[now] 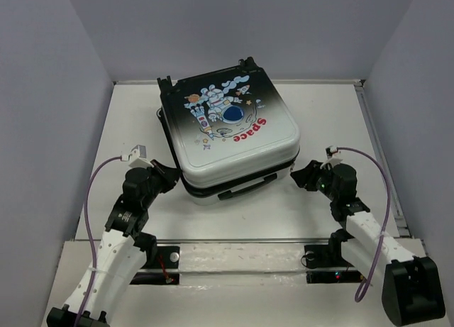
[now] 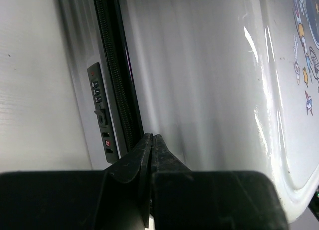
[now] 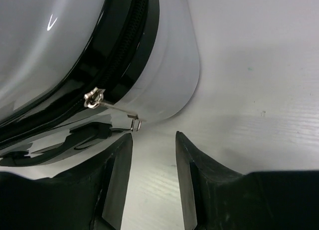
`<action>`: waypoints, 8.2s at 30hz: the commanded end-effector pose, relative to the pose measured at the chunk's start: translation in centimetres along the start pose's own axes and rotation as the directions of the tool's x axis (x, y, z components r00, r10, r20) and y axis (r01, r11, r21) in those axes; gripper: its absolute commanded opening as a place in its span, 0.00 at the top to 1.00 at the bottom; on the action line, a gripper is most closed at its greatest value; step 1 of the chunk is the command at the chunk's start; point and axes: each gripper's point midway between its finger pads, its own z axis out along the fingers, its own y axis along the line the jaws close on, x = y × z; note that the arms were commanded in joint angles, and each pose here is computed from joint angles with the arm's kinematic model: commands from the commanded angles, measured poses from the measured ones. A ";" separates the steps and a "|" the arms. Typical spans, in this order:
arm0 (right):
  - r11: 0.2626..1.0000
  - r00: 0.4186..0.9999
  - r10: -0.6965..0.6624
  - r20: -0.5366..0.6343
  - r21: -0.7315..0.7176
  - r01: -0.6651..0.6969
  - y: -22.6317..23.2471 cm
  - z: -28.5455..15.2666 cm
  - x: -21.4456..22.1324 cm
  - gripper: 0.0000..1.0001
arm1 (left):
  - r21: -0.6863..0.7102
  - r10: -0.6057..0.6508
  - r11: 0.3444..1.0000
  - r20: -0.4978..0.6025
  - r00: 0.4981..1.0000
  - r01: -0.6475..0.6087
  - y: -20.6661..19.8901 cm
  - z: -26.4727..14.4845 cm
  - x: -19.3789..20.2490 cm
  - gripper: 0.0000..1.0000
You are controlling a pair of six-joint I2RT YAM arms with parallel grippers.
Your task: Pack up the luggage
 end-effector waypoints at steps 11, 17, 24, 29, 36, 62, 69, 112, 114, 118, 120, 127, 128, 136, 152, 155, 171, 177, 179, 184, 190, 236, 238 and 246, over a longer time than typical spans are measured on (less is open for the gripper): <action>0.939 0.940 -0.257 0.224 -0.171 0.298 3.4 2.4 -5.6 0.51 | 0.012 -0.031 0.999 -0.051 0.998 0.032 -0.6 -0.9 0.5 0.77; 0.917 0.919 -0.289 0.270 -0.199 0.346 4.7 2.1 -7.0 0.52 | -0.060 -0.061 0.996 0.053 0.997 0.064 0.2 -1.8 -1.5 0.53; 0.902 0.919 -0.270 0.287 -0.259 0.346 5.9 2.2 -7.4 0.68 | -0.140 -0.100 0.982 0.204 0.974 0.130 2.1 -2.3 -3.7 0.59; 0.906 0.922 -0.249 0.297 -0.264 0.330 6.0 2.1 -7.5 0.83 | -0.103 -0.141 0.984 0.054 0.988 0.146 2.6 0.2 0.3 0.71; 0.902 0.946 -0.220 0.237 -0.320 0.290 7.9 1.8 -5.8 0.93 | -0.043 -0.135 0.990 -0.051 0.990 0.133 2.3 1.7 3.0 0.83; 0.726 0.837 -0.531 -0.131 -0.579 0.370 34.7 2.1 19.4 0.93 | 0.071 -0.023 0.997 -0.055 0.998 0.027 -4.0 5.4 3.6 0.89; 0.647 0.868 -0.488 -0.094 -0.707 0.287 39.1 -0.6 19.1 0.93 | 0.069 0.001 0.998 -0.065 0.998 0.003 -4.4 6.8 3.7 0.88; 0.932 0.922 -0.291 0.255 0.294 0.213 12.5 -4.2 -19.3 0.09 | 0.066 0.099 0.992 0.118 0.988 -0.107 -11.6 12.9 -19.2 0.20; 0.941 0.936 -0.242 0.255 0.297 0.163 9.2 -2.9 -22.9 0.00 | 0.108 0.025 0.994 0.095 0.995 -0.036 -10.3 15.6 -20.7 0.08; 0.976 0.973 -0.175 0.153 0.159 0.150 7.0 2.6 -25.4 0.00 | 0.191 -0.002 0.982 0.020 1.000 -0.002 -11.2 19.4 -21.3 0.01; 0.978 0.984 -0.162 0.068 0.146 0.151 4.8 6.7 -25.0 0.00 | 0.245 0.014 0.969 0.013 1.000 -0.017 -12.9 20.2 -22.6 0.01; 0.983 0.988 -0.143 -0.063 -0.122 0.135 6.1 14.3 -25.1 0.00 | 0.237 0.029 0.971 -0.061 0.998 -0.014 -11.2 26.1 -23.1 0.01; 0.979 0.987 -0.140 -0.083 -0.163 0.125 6.4 14.6 -24.5 0.00 | 0.245 0.031 0.969 -0.071 0.997 -0.012 -11.2 26.5 -23.0 0.01; 0.973 0.983 -0.141 -0.118 -0.200 0.116 5.8 16.1 -23.2 0.00 | 0.202 -0.001 0.979 -0.137 0.991 0.029 -8.5 30.4 -21.4 0.01; 0.981 0.975 -0.138 -0.173 -0.156 0.112 3.8 16.6 -21.0 0.00 | 0.348 -0.121 0.921 -0.170 0.978 0.174 -11.7 33.7 -20.6 0.49; 0.979 0.969 -0.125 -0.215 -0.187 0.085 3.7 17.4 -20.0 0.00 | 0.417 -0.161 0.887 -0.121 0.979 0.198 -11.9 32.1 -21.7 0.93; 0.869 0.922 -0.230 -0.311 -0.492 0.051 14.5 21.9 -18.8 0.04 | 0.429 -0.189 0.902 0.299 0.935 0.045 -13.8 11.3 -28.5 0.94; 0.864 0.945 -0.209 -0.250 -0.501 0.058 16.9 21.7 -22.8 0.00 | 0.353 -0.172 0.933 0.267 0.948 0.070 -12.5 8.8 -25.7 0.94; 0.867 0.951 -0.208 -0.230 -0.494 0.070 17.5 21.1 -23.7 0.00 | 0.292 -0.161 0.953 0.264 0.951 0.080 -10.9 8.8 -24.6 0.94; 0.872 0.965 -0.215 -0.149 -0.475 0.121 19.7 18.2 -27.0 0.00 | 0.212 -0.216 0.962 0.199 0.956 0.173 -6.3 10.5 -20.5 0.94; 0.868 0.959 -0.282 -0.034 -0.434 0.240 22.0 13.4 -30.6 0.00 | 0.149 -0.233 0.967 0.190 0.954 0.206 -3.7 12.8 -19.7 0.94; 0.907 0.932 -0.302 -0.198 -0.359 0.218 12.9 0.1 4.6 0.52 | 0.043 -0.128 0.990 -0.154 0.980 0.136 0.9 0.7 1.7 0.63; 0.909 0.935 -0.304 -0.181 -0.351 0.227 13.1 0.6 4.4 0.52 | 0.021 -0.111 0.993 -0.171 0.979 0.117 0.6 1.0 3.3 0.63; 0.915 0.946 -0.297 -0.133 -0.322 0.242 13.1 1.1 4.4 0.54 | 0.041 -0.049 0.997 -0.331 0.942 0.066 -1.6 0.8 11.6 0.66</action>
